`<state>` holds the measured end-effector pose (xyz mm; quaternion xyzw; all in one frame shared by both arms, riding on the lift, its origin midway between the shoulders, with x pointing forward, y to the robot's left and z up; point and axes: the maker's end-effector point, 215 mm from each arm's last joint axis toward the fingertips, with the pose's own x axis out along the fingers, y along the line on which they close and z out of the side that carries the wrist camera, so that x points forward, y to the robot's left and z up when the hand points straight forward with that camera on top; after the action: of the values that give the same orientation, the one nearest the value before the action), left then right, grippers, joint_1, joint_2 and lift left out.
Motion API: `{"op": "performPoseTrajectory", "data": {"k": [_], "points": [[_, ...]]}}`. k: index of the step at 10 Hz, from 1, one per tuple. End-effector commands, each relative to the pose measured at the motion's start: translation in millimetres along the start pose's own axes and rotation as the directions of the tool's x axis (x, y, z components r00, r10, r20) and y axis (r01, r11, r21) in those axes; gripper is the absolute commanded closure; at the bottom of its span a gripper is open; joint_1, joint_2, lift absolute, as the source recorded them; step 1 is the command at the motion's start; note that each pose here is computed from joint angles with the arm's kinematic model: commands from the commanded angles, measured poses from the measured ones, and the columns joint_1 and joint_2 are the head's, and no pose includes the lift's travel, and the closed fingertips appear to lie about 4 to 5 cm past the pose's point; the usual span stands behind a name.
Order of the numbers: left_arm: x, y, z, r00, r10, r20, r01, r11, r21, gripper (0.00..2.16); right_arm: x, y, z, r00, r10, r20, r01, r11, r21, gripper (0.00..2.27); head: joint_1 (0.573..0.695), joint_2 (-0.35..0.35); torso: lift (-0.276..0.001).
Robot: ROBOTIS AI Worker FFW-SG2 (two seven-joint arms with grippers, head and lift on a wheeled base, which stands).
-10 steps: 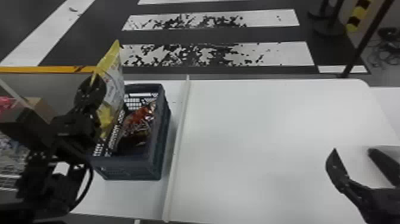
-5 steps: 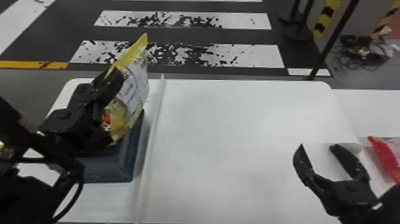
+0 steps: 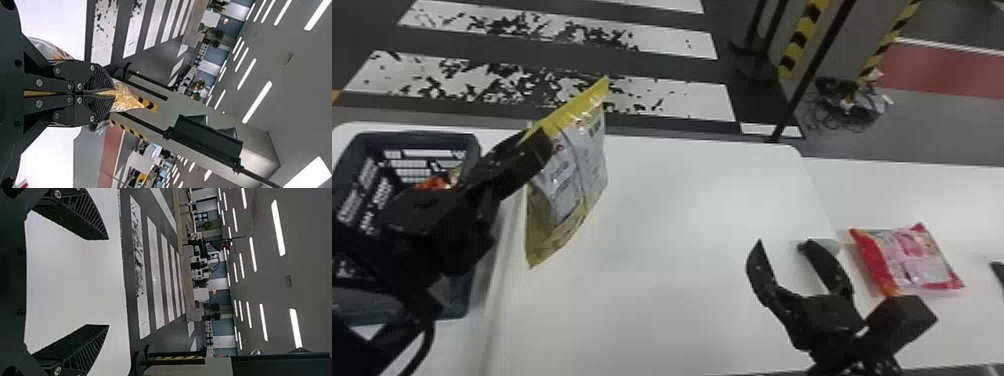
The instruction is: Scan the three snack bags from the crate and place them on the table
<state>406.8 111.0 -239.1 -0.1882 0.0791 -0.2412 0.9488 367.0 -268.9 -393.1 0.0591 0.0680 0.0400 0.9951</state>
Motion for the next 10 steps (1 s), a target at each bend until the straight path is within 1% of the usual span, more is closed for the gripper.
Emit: {"op": "performPoseTrajectory", "data": {"k": [1, 3, 4, 5, 6, 7, 8, 9, 10], "points": [[16, -15, -31, 0.998, -0.039, -0.048, 0.037, 0.998, -0.042, 1.9, 1, 0, 1, 1.0, -0.001, 0.003, 0.001, 1.0, 0.001, 0.09, 0.695, -0.225, -0.062], [39, -41, -74, 0.987, -0.111, -0.113, 0.1, 0.99, -0.102, 1.89, 0, -8, 6, 1.0, -0.015, 0.014, 0.015, 1.0, 0.006, 0.09, 0.695, -0.284, -0.062], [49, -58, -91, 0.976, -0.168, -0.136, 0.15, 0.98, -0.133, 1.89, -1, -14, 9, 0.999, -0.026, 0.024, 0.026, 1.0, 0.013, 0.09, 0.695, -0.306, -0.062], [56, -70, -104, 0.964, -0.218, -0.15, 0.191, 0.966, -0.172, 1.89, -2, -18, 11, 0.999, -0.036, 0.031, 0.035, 0.999, 0.015, 0.09, 0.695, -0.346, -0.062], [64, -83, -113, 0.951, -0.269, -0.155, 0.233, 0.948, -0.215, 1.9, -2, -22, 14, 0.998, -0.042, 0.039, 0.042, 0.999, 0.021, 0.09, 0.695, -0.35, -0.062], [71, -94, -127, 0.933, -0.316, -0.171, 0.265, 0.926, -0.268, 1.89, -3, -24, 15, 0.998, -0.048, 0.043, 0.046, 0.999, 0.028, 0.09, 0.695, -0.35, -0.062], [76, -103, -145, 0.92, -0.341, -0.196, 0.277, 0.916, -0.291, 1.9, -3, -26, 17, 0.997, -0.052, 0.05, 0.051, 0.998, 0.027, 0.09, 0.695, -0.35, -0.062], [80, -113, -167, 0.899, -0.374, -0.226, 0.294, 0.9, -0.32, 1.9, -3, -28, 18, 0.997, -0.056, 0.051, 0.055, 0.998, 0.028, 0.09, 0.695, -0.35, -0.062], [87, -128, -188, 0.876, -0.404, -0.262, 0.311, 0.891, -0.332, 1.9, -3, -28, 20, 0.997, -0.057, 0.054, 0.055, 0.998, 0.027, 0.09, 0.695, -0.35, -0.062]]}}
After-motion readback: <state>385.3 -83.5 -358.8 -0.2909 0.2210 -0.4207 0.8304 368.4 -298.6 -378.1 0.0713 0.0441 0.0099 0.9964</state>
